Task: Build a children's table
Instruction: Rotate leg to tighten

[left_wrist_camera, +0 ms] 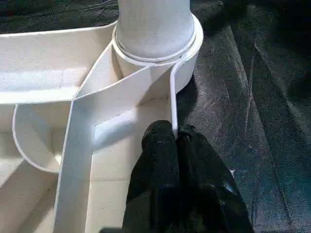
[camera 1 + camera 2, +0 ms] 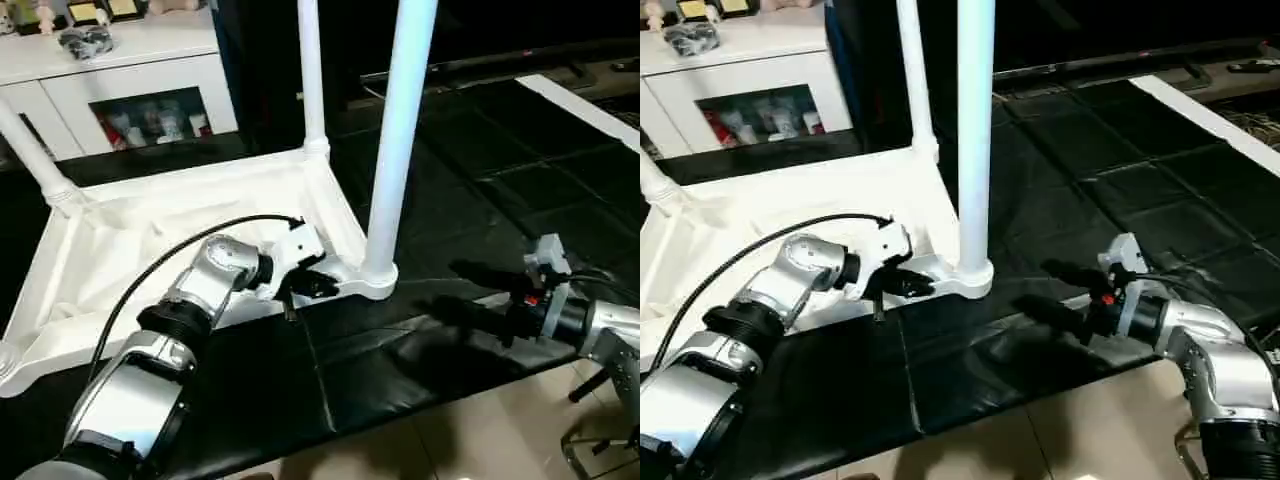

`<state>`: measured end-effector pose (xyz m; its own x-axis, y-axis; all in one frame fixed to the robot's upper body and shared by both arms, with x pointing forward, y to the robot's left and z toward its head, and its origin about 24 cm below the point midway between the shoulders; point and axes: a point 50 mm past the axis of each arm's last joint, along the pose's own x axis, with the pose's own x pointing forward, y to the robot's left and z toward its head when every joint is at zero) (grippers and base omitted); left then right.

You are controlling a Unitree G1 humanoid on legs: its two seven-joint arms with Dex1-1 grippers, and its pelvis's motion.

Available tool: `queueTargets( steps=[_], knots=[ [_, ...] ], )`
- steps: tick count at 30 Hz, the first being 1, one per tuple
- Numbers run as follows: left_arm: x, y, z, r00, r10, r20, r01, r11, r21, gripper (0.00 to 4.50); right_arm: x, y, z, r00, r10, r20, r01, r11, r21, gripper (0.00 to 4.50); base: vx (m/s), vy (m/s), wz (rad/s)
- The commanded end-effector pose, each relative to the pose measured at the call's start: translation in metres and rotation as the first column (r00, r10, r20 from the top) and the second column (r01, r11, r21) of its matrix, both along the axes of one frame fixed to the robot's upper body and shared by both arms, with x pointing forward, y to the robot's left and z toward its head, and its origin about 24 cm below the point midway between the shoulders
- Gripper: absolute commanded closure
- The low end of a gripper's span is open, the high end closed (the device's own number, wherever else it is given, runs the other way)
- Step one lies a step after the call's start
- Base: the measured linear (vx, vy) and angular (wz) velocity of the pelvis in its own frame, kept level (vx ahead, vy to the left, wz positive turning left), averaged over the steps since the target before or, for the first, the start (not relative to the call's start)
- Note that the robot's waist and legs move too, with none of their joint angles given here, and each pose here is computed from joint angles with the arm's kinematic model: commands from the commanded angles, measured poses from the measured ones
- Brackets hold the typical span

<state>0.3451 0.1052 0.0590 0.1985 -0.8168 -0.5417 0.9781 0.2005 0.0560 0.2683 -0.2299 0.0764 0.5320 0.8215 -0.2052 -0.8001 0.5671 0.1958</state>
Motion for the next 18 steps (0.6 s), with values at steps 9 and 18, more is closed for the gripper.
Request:
queueTargets(
  steps=[9, 18],
  knots=[
    [-0.017, 0.004, 0.010, 0.945, -0.327, -0.014, 0.328, 0.945, 0.024, 4.50, 0.013, 0.031, 0.009, 0.986, 0.156, 0.053, -0.153, 0.987, -0.042, 0.04, 0.000, 0.000, 0.00],
    [-0.025, 0.006, 0.010, 0.904, -0.426, -0.037, 0.427, 0.903, 0.044, 4.50, 0.018, 0.063, 0.003, 0.915, 0.404, 0.011, -0.403, 0.913, -0.072, 0.41, 0.000, 0.000, 0.00]
  ],
)
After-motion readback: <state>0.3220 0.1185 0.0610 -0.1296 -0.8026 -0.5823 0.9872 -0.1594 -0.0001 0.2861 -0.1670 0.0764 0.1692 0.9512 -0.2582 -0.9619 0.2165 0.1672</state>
